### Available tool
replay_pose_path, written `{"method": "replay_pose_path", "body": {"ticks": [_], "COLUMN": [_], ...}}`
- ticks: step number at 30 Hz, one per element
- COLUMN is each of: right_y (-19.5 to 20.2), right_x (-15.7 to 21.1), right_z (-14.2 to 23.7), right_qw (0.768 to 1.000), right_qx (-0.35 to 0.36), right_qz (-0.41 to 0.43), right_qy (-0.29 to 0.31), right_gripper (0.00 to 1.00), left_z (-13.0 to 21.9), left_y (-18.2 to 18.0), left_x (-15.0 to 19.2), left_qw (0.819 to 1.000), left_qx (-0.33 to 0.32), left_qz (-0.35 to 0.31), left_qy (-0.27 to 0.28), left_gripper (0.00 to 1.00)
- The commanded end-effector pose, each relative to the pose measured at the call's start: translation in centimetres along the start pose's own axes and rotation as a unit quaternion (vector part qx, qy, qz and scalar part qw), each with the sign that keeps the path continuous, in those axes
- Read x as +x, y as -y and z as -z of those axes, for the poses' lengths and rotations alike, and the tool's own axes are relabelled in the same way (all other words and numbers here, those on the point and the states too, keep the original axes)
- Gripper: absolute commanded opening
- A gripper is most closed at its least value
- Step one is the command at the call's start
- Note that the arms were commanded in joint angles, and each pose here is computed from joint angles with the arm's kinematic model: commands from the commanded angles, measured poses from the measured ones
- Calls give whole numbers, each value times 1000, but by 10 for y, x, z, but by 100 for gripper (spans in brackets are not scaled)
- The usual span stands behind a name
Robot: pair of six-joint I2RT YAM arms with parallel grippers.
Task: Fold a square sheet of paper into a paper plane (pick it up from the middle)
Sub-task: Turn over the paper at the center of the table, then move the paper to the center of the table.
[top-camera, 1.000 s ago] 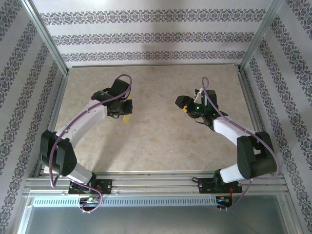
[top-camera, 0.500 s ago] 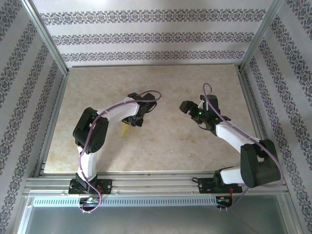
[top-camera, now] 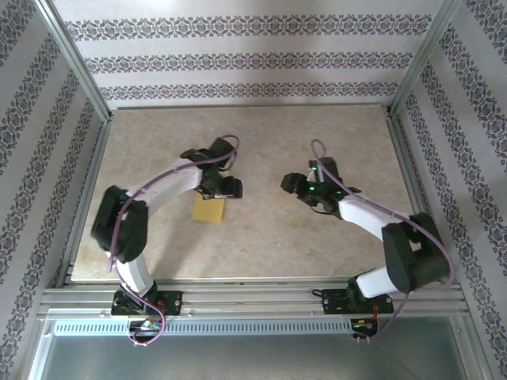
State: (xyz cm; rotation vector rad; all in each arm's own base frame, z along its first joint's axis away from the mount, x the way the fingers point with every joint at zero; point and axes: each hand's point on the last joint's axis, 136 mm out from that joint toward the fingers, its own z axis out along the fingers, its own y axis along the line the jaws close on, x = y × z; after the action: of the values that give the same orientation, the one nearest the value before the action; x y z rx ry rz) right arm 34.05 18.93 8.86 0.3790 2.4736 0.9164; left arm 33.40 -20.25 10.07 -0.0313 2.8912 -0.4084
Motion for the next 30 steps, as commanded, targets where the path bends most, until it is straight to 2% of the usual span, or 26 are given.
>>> {"method": "replay_pose_path", "body": {"ticks": [1, 7, 12, 15, 24, 30], "right_y": [-34, -90, -119, -127, -133, -105], "right_x": [26, 88, 121, 129, 140, 137], "right_z": [-25, -73, -100, -111, -140, -145], "right_qw": [998, 983, 967, 961, 951, 952], "right_qx": [-11, -32, -48, -51, -65, -30], "right_qz": [44, 118, 157, 170, 164, 149], "right_qy": [-48, -137, -193, -210, -254, -266], "right_gripper": [59, 40, 26, 23, 21, 21], "left_z": [19, 36, 46, 47, 44, 40], "left_y": [-16, -107, -140, -148, -146, -139], "left_x": [-16, -2, 9, 14, 18, 17], "left_qw": [995, 975, 959, 955, 955, 959], "left_qx": [61, 11, 7, 5, 20, 40], "left_qz": [68, 201, 253, 265, 265, 256], "left_qy": [41, 94, 128, 135, 131, 118], "left_gripper": [76, 89, 97, 100, 100, 100]}}
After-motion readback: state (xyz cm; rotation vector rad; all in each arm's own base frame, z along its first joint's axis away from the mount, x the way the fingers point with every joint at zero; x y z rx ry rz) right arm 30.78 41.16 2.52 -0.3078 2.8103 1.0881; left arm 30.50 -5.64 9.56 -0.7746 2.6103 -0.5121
